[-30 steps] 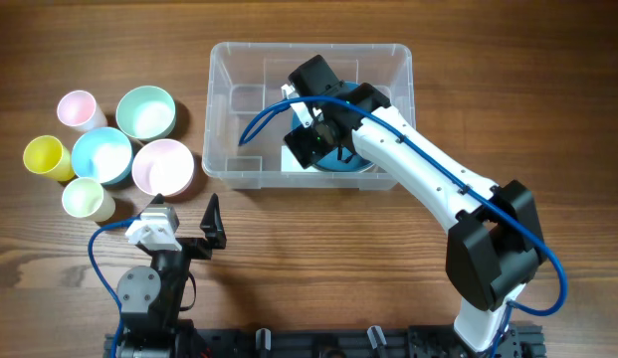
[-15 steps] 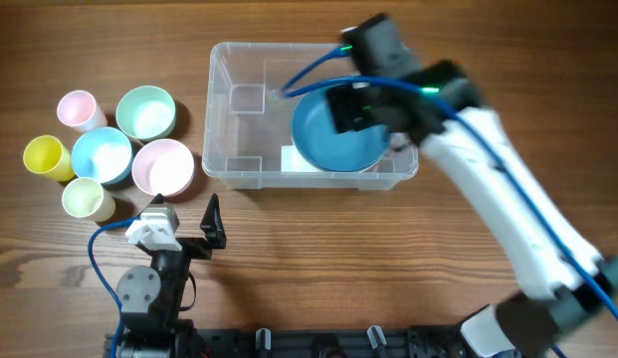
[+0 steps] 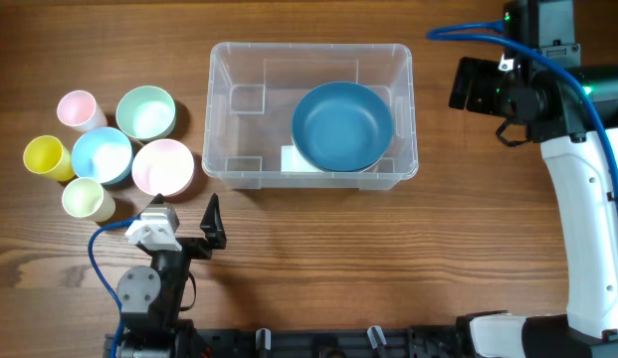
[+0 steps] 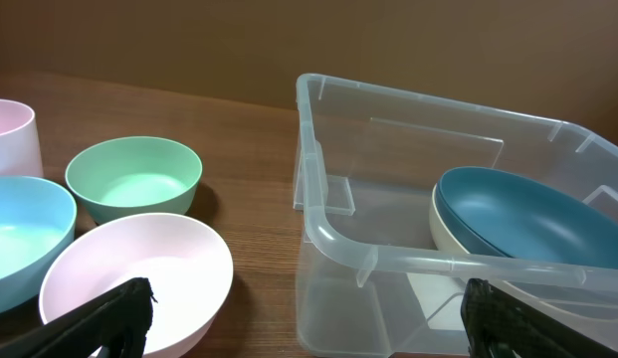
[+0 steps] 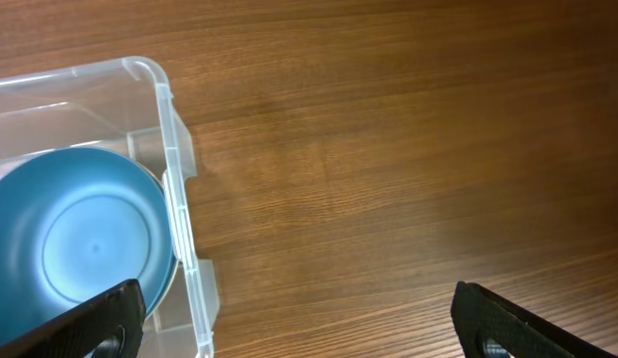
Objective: Pack container
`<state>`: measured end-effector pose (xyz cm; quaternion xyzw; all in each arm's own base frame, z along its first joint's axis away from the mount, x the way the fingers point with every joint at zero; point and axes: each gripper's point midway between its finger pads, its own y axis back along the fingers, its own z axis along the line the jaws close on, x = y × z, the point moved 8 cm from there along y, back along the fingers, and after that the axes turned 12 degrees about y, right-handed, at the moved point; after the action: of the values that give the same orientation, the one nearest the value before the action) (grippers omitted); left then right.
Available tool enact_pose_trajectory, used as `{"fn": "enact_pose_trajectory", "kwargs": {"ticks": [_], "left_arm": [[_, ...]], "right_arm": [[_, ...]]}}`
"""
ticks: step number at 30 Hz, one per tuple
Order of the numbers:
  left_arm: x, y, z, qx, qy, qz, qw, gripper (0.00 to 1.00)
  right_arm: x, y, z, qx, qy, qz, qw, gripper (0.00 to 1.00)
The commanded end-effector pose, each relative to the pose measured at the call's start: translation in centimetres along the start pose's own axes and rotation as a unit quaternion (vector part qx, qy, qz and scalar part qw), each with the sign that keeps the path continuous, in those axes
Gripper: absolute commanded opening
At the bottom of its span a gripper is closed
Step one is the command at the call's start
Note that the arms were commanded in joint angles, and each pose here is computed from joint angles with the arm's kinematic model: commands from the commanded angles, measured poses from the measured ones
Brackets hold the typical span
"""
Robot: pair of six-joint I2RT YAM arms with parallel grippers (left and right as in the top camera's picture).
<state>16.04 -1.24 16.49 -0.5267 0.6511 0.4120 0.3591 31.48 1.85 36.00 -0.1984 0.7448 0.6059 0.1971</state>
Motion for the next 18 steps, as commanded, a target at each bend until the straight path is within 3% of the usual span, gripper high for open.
{"fn": "enact_pose_trajectory", "kwargs": {"ticks": [1,18], "left_arm": [[0.07,-0.03,0.01,0.001,-0.012,-0.003,1.000,1.00],[0.07,-0.03,0.02,0.000,-0.012,-0.003,1.000,1.00]], "right_arm": [[-0.05,0.29,-0.17,0.005,0.001,-0.005,1.000,1.00],[-0.03,0.30,0.20,-0.016,0.000,-0.004,1.000,1.00]]}}
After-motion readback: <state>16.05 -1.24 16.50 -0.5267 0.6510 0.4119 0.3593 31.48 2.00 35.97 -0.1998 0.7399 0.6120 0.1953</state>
